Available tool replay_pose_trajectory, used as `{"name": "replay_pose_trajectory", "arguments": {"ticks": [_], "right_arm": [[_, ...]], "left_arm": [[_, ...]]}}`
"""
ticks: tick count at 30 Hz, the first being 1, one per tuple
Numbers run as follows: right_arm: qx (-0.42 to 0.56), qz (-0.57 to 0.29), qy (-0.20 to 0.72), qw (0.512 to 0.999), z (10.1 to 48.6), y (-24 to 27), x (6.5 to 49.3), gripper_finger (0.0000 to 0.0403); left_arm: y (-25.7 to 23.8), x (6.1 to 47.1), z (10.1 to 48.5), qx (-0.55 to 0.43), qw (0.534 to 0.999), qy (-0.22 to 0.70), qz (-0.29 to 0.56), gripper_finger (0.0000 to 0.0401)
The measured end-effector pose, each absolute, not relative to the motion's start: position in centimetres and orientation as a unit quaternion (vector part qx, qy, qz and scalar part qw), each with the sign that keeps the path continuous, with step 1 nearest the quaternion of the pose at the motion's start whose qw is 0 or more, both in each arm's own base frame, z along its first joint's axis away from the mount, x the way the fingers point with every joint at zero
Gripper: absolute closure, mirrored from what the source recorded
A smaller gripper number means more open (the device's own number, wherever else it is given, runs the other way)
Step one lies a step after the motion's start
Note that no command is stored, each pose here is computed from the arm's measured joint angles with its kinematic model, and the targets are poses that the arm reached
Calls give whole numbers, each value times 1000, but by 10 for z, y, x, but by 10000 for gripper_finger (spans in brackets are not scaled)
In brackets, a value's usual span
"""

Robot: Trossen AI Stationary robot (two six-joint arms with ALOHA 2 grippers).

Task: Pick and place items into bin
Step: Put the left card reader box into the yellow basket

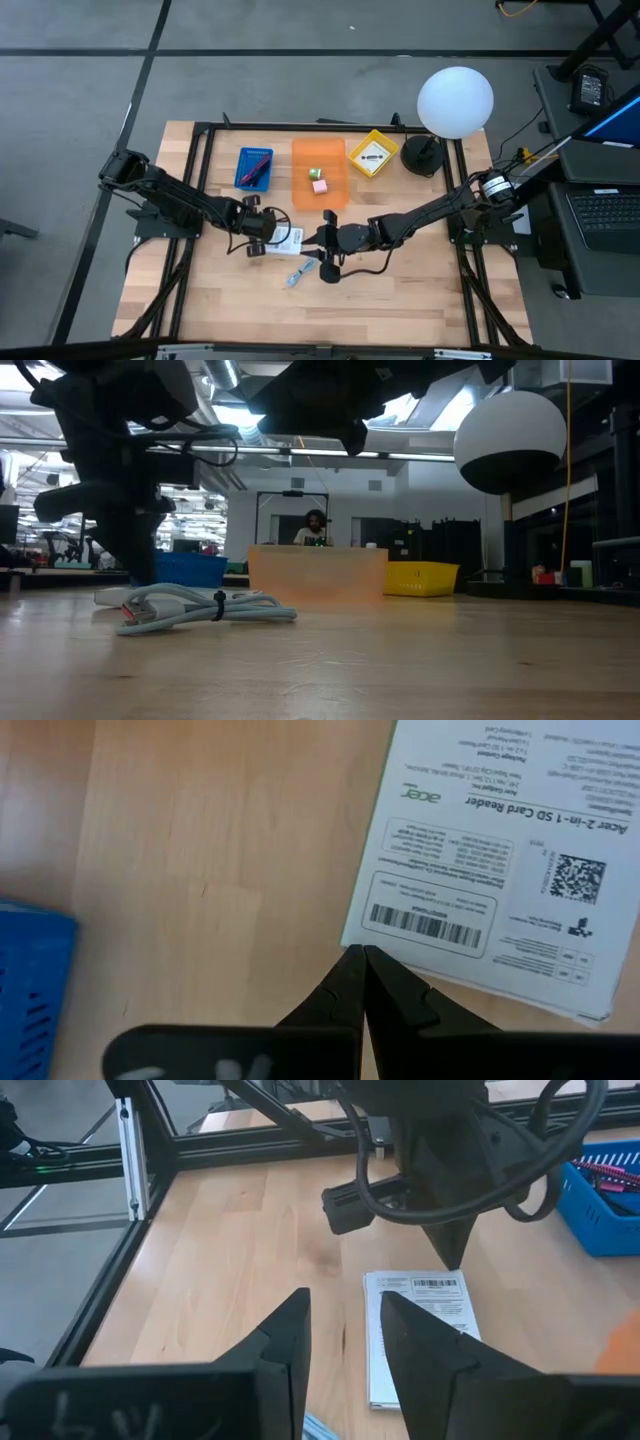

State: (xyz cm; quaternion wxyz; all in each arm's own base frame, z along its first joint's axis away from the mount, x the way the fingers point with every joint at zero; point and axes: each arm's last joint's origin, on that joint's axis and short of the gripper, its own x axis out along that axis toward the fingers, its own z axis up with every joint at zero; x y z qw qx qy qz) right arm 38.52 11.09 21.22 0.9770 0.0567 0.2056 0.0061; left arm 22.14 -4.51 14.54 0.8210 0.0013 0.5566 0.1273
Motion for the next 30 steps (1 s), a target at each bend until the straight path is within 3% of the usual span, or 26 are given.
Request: {"name": "replay_pose_trajectory", "arguments": {"ticks": [30], "right_arm": [[57, -2, 216, 975, 208, 106, 387, 297]], "left_arm": [[-40, 229, 150, -4, 831, 545, 113, 399]]}}
